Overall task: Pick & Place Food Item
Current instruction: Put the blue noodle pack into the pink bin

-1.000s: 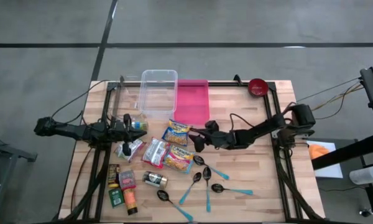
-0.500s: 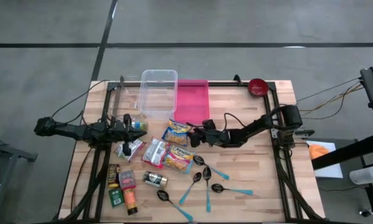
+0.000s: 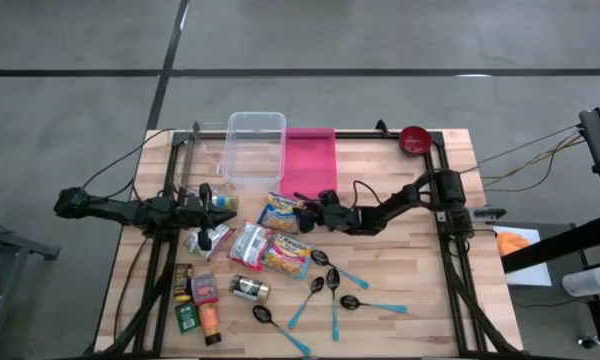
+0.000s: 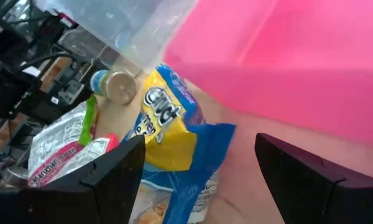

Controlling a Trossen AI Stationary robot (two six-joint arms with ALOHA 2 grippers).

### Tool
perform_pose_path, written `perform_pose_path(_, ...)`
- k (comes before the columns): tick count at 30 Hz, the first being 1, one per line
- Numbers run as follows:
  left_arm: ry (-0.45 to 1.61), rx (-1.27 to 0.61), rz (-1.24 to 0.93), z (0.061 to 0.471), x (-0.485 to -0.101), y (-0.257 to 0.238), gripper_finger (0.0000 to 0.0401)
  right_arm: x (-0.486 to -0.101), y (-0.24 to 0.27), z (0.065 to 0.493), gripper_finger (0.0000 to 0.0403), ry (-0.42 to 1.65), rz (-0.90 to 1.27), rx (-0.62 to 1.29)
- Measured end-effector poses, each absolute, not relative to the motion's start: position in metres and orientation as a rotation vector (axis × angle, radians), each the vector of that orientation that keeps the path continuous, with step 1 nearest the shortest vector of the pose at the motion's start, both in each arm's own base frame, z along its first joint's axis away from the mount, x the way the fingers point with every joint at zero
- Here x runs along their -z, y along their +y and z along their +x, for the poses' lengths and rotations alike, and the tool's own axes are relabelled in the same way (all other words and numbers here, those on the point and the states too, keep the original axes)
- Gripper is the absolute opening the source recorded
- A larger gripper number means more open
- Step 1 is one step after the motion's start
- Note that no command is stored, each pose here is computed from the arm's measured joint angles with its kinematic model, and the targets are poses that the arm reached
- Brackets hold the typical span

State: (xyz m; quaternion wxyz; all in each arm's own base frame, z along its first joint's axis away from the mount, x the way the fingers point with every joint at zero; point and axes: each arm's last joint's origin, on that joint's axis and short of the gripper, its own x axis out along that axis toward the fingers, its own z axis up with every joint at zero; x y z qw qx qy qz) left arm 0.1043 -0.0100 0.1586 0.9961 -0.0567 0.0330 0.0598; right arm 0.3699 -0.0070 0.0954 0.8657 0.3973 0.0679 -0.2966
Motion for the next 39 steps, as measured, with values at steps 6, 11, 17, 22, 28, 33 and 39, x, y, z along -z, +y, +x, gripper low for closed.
perform_pose_path(6,0.065,-0.12,-0.113,0.104,-0.159,-0.01,0.0,-0.102,-0.009,0.375,0.0298,0.131,0.813,0.613)
perform_pose_path(11,0.066,-0.119,-0.113,0.104,-0.159,-0.01,0.0,-0.101,-0.01,0.377,0.0298,0.15,0.821,0.631)
perform_pose_path(17,0.066,-0.12,-0.113,0.104,-0.159,-0.01,0.0,-0.096,-0.013,0.383,0.0298,0.169,0.826,0.623)
perform_pose_path(22,0.066,-0.119,-0.114,0.104,-0.159,-0.01,0.0,-0.096,-0.016,0.383,0.0281,0.177,0.838,0.608)
perform_pose_path(28,0.066,-0.12,-0.114,0.104,-0.159,-0.01,0.0,-0.094,-0.016,0.382,0.0208,0.193,0.83,0.615)
perform_pose_path(33,0.066,-0.12,-0.114,0.104,-0.159,-0.01,0.0,-0.094,-0.016,0.382,0.0147,0.194,0.829,0.615)
perform_pose_path(39,0.066,-0.12,-0.113,0.104,-0.159,-0.01,0.0,-0.094,-0.016,0.382,0.0084,0.196,0.827,0.617)
